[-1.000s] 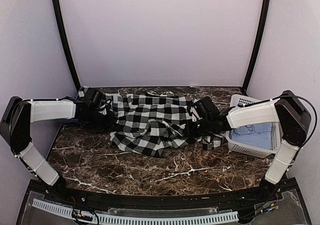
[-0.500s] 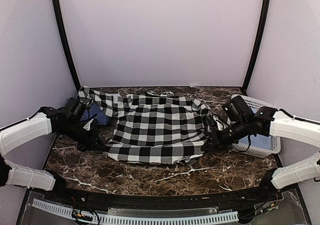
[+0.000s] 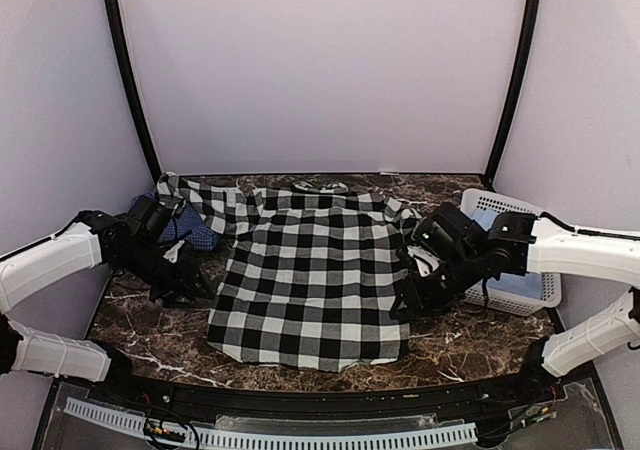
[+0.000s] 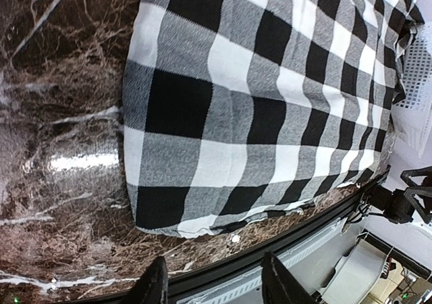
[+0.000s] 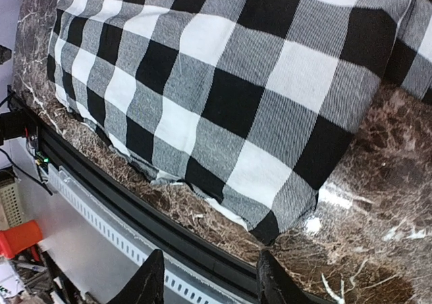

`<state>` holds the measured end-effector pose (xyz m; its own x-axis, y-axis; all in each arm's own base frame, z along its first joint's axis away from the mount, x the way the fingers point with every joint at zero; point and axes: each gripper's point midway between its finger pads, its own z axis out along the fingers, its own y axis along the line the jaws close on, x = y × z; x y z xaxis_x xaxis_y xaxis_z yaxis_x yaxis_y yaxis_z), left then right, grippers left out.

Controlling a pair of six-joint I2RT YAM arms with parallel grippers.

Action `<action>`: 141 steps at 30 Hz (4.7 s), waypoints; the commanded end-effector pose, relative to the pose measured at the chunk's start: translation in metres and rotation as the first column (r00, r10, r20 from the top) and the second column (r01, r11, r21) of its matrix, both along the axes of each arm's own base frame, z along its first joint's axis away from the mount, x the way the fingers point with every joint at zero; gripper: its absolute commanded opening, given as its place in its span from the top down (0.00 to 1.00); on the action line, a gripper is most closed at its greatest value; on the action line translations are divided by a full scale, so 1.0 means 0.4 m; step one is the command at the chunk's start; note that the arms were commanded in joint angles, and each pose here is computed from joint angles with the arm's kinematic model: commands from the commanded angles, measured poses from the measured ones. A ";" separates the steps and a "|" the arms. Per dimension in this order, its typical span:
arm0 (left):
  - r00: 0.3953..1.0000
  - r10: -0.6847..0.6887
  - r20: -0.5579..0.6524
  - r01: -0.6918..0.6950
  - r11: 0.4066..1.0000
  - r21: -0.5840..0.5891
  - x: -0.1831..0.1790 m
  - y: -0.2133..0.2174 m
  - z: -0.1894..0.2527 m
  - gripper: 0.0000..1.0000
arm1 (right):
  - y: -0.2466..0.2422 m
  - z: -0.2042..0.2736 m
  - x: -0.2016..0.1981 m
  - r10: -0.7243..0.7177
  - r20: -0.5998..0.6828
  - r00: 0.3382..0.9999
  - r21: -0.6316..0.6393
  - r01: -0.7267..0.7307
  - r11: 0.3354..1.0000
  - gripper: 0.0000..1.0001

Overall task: Fold and stack the long sleeve shirts
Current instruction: Flatten out the crumpled shirt at the center of the board, then move the flattened shirt to the center of the board, then adjust the corner of the shirt at the center of the board.

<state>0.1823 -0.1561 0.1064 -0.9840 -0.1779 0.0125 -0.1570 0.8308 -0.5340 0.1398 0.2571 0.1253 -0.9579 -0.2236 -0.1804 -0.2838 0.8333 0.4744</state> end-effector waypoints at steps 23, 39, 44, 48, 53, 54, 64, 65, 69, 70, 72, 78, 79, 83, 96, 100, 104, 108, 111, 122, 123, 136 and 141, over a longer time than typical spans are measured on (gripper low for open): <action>0.976 -0.132 0.173 0.147 0.986 -0.073 0.243 -0.279 -0.085 0.63 | 0.023 -0.237 -0.006 -0.021 0.066 0.998 -0.028 0.023 0.999 0.74; 0.996 -0.077 -0.048 0.085 0.978 0.193 0.032 -0.069 -0.287 0.71 | 0.040 -0.220 -0.168 0.113 -0.182 0.977 0.043 -0.107 0.993 0.94; 0.997 -0.034 -0.063 0.046 0.979 0.199 -0.013 -0.038 -0.286 0.73 | 0.067 -0.129 -0.105 0.141 -0.058 0.988 0.016 -0.140 0.990 0.61; 0.998 -0.033 -0.048 0.042 0.975 0.216 -0.013 -0.026 -0.281 0.72 | 0.119 0.001 0.003 0.121 0.087 0.989 0.069 -0.127 0.989 0.45; 0.999 -0.049 0.013 0.046 0.983 0.180 0.039 -0.062 -0.242 0.72 | 0.153 0.106 0.259 -0.019 0.299 0.954 0.111 -0.015 0.994 0.50; 0.998 -0.058 0.029 0.052 0.982 0.181 0.048 -0.065 -0.234 0.72 | 0.161 0.121 0.313 -0.046 0.342 0.939 0.121 0.004 0.993 0.50; 0.971 -0.111 0.210 0.083 0.987 0.140 0.162 -0.125 -0.099 0.72 | 0.251 0.139 0.719 -0.207 0.508 0.836 0.221 0.106 0.970 0.53; 0.968 -0.118 0.220 0.089 0.987 0.137 0.166 -0.129 -0.091 0.72 | 0.259 0.129 0.748 -0.224 0.506 0.833 0.236 0.117 0.965 0.53; 0.956 -0.127 0.265 0.101 0.989 0.110 0.188 -0.148 -0.057 0.71 | 0.298 0.086 0.843 -0.259 0.506 0.823 0.282 0.127 0.951 0.54; 0.954 -0.129 0.270 0.104 0.989 0.106 0.191 -0.151 -0.054 0.71 | 0.301 0.050 0.870 -0.259 0.509 0.821 0.260 0.140 0.955 0.53; 0.950 -0.136 0.281 0.116 0.989 0.088 0.197 -0.163 -0.046 0.71 | 0.304 0.014 0.916 -0.259 0.524 0.811 0.217 0.167 0.962 0.50; 0.940 -0.149 0.306 0.146 0.989 0.032 0.202 -0.191 -0.026 0.71 | 0.309 -0.043 1.025 -0.304 0.518 0.799 0.209 0.226 0.951 0.46; 0.939 -0.153 0.308 0.151 0.988 0.031 0.202 -0.192 -0.026 0.71 | 0.304 -0.054 1.036 -0.313 0.513 0.799 0.201 0.243 0.949 0.47; 0.939 -0.160 0.305 0.163 0.987 0.016 0.197 -0.198 -0.028 0.72 | 0.298 -0.084 1.050 -0.340 0.492 0.801 0.196 0.279 0.940 0.50; 0.941 -0.179 0.287 0.186 0.983 0.003 0.189 -0.207 -0.046 0.72 | 0.307 -0.175 1.028 -0.354 0.440 0.825 0.164 0.314 0.935 0.54; 0.945 -0.177 0.276 0.183 0.983 0.004 0.188 -0.207 -0.063 0.72 | 0.306 -0.179 1.030 -0.362 0.434 0.825 0.169 0.321 0.932 0.62; 0.954 -0.165 0.251 0.162 0.986 0.031 0.180 -0.190 -0.101 0.72 | 0.322 -0.147 1.051 -0.377 0.422 0.824 0.228 0.307 0.924 0.85; 0.965 -0.145 0.221 0.137 0.989 0.049 0.168 -0.175 -0.140 0.72 | 0.334 -0.135 1.071 -0.387 0.398 0.832 0.267 0.298 0.916 1.00; 0.971 -0.134 0.195 0.123 0.990 0.071 0.158 -0.161 -0.169 0.72 | 0.310 -0.123 1.097 -0.418 0.389 0.821 0.296 0.318 0.901 1.00; 0.987 -0.112 0.114 0.097 0.987 0.125 0.109 -0.117 -0.245 0.73 | 0.225 -0.097 1.188 -0.496 0.343 0.798 0.404 0.351 0.845 1.00; 0.987 -0.110 0.112 0.096 0.987 0.127 0.107 -0.115 -0.246 0.73 | 0.220 -0.091 1.195 -0.497 0.346 0.795 0.411 0.348 0.842 1.00; 0.988 -0.109 0.111 0.093 0.986 0.137 0.105 -0.110 -0.245 0.73 | 0.177 -0.062 1.274 -0.505 0.370 0.779 0.497 0.294 0.817 1.00; 0.986 -0.111 0.124 0.094 0.986 0.137 0.108 -0.110 -0.237 0.73 | 0.161 -0.031 1.274 -0.497 0.384 0.778 0.498 0.278 0.821 0.94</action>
<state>0.2403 -0.2150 0.0228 -0.9829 -0.0680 -0.1712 0.0245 0.8730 -0.4871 0.6363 0.3292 0.0822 -0.7573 0.3295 -0.5638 -0.1948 0.7101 0.6766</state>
